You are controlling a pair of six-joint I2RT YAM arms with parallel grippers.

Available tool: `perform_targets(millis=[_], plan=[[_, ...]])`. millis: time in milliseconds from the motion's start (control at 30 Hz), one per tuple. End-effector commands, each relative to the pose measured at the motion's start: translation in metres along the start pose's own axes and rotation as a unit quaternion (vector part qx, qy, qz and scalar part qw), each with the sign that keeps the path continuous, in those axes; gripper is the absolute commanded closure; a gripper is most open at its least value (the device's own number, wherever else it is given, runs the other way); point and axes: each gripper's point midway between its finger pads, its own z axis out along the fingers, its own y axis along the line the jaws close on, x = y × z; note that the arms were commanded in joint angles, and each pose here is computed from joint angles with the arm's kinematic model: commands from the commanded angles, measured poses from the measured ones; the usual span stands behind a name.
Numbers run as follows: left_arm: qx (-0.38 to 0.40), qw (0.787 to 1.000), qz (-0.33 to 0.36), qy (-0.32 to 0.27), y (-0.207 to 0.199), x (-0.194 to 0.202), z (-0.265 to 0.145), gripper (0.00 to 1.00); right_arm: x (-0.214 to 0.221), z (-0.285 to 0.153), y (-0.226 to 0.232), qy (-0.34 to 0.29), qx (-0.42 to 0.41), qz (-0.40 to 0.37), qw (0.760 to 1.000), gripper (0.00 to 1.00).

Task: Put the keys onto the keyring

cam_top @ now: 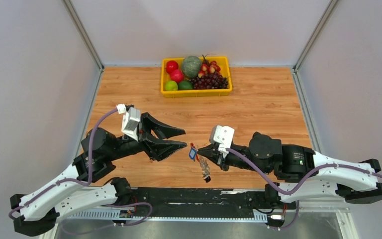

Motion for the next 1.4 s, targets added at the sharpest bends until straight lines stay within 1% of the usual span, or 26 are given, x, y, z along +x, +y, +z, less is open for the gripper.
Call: perform_targets(millis=[0,167,300,400,633,900,967,1167,1233,1367], plan=[[0.043,0.999,0.030,-0.010,-0.013,-0.006,0.002,0.44,-0.024,-0.010,0.011,-0.027,-0.038,0.030,0.998,1.00],[0.067,0.998,0.016,0.012,-0.019,0.005,0.007,0.43,-0.026,-0.009,0.016,-0.027,-0.050,0.025,0.998,1.00],[0.089,0.995,-0.006,0.040,-0.025,0.015,0.011,0.43,-0.028,-0.007,0.016,-0.027,-0.050,0.020,0.998,1.00],[0.081,0.995,-0.016,0.061,-0.020,0.026,0.012,0.43,-0.031,-0.006,0.014,-0.029,-0.048,0.017,0.998,1.00],[0.069,0.994,-0.029,0.084,-0.016,0.036,0.011,0.45,-0.035,-0.005,0.011,-0.031,-0.040,0.011,0.999,1.00],[0.060,0.993,-0.039,0.096,-0.014,0.040,0.010,0.53,-0.038,-0.006,0.008,-0.032,-0.033,0.006,0.999,1.00],[0.058,0.993,-0.039,0.095,-0.013,0.040,0.010,0.60,-0.036,-0.005,0.008,-0.031,-0.032,0.005,0.999,1.00],[0.047,0.994,-0.038,0.087,-0.011,0.037,0.009,0.72,-0.033,-0.006,0.006,-0.029,-0.028,0.006,0.999,1.00],[0.045,0.995,-0.036,0.078,-0.010,0.034,0.008,0.74,-0.032,-0.007,0.006,-0.028,-0.028,0.006,0.999,1.00],[0.034,0.997,-0.034,0.064,-0.007,0.029,0.007,0.74,-0.030,-0.008,0.005,-0.027,-0.026,0.006,0.999,1.00]])
